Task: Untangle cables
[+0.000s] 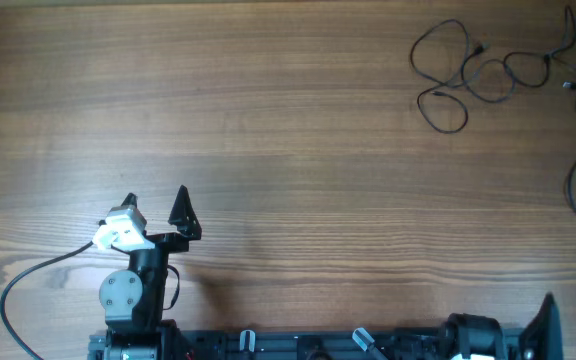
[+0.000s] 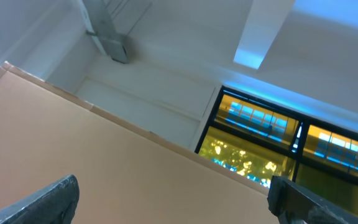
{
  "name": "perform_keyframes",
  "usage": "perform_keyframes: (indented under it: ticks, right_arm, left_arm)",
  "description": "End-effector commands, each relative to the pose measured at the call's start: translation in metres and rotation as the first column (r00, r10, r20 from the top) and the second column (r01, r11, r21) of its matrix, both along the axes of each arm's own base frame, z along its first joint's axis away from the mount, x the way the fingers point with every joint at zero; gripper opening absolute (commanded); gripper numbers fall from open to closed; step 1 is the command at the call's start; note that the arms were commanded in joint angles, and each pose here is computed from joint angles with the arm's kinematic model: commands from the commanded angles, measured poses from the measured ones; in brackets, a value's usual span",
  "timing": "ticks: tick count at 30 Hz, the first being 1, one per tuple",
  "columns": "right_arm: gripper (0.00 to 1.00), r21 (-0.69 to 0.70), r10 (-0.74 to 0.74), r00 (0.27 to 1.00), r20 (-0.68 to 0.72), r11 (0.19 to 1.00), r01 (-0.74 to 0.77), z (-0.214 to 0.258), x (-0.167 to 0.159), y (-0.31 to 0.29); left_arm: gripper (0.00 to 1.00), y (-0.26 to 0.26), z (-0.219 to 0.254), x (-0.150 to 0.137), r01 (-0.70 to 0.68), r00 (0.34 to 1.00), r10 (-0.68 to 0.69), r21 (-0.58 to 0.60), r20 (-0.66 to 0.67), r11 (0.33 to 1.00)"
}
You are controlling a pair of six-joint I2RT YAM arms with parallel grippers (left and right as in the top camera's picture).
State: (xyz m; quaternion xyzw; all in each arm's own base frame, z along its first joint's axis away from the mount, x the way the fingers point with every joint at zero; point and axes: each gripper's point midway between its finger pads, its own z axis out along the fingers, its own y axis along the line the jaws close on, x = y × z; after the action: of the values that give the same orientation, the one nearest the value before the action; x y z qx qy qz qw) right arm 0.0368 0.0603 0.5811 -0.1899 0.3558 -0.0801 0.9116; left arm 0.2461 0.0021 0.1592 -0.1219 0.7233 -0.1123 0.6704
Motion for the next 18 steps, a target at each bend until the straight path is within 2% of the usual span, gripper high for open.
perform_keyframes:
  ticks: [1, 4, 8, 14, 18]
  right_arm:
    - [1.00, -0.005, 0.022, 0.999, 0.048, 1.000, -0.022, -0.006, -0.031, 0.006]
    - [1.00, -0.013, 0.023, 0.994, 0.103, 1.000, -0.021, -0.008, -0.057, 0.009]
    - [1.00, -0.021, 0.018, 0.979, 0.202, 1.000, -0.014, -0.019, -0.107, 0.013]
    - [1.00, -0.073, -0.032, 0.973, 0.230, 0.996, 0.050, -0.017, -0.122, 0.013]
    - [1.00, -0.067, -0.014, 0.974, 0.227, 0.997, 0.029, -0.017, -0.123, 0.010]
  left_arm:
    - [1.00, -0.002, -0.001, 0.000, 0.012, 1.000, -0.012, 0.024, 0.005, 1.000]
    - [1.00, -0.002, -0.001, 0.000, 0.012, 1.000, -0.012, 0.024, 0.005, 1.000]
    - [1.00, -0.002, -0.001, 0.000, 0.012, 1.000, -0.012, 0.023, 0.005, 1.000]
    - [1.00, -0.002, -0.001, 0.000, 0.012, 1.000, -0.012, 0.023, 0.005, 1.000]
    - [1.00, -0.002, -0.002, 0.000, 0.012, 1.000, -0.012, 0.023, 0.005, 1.000]
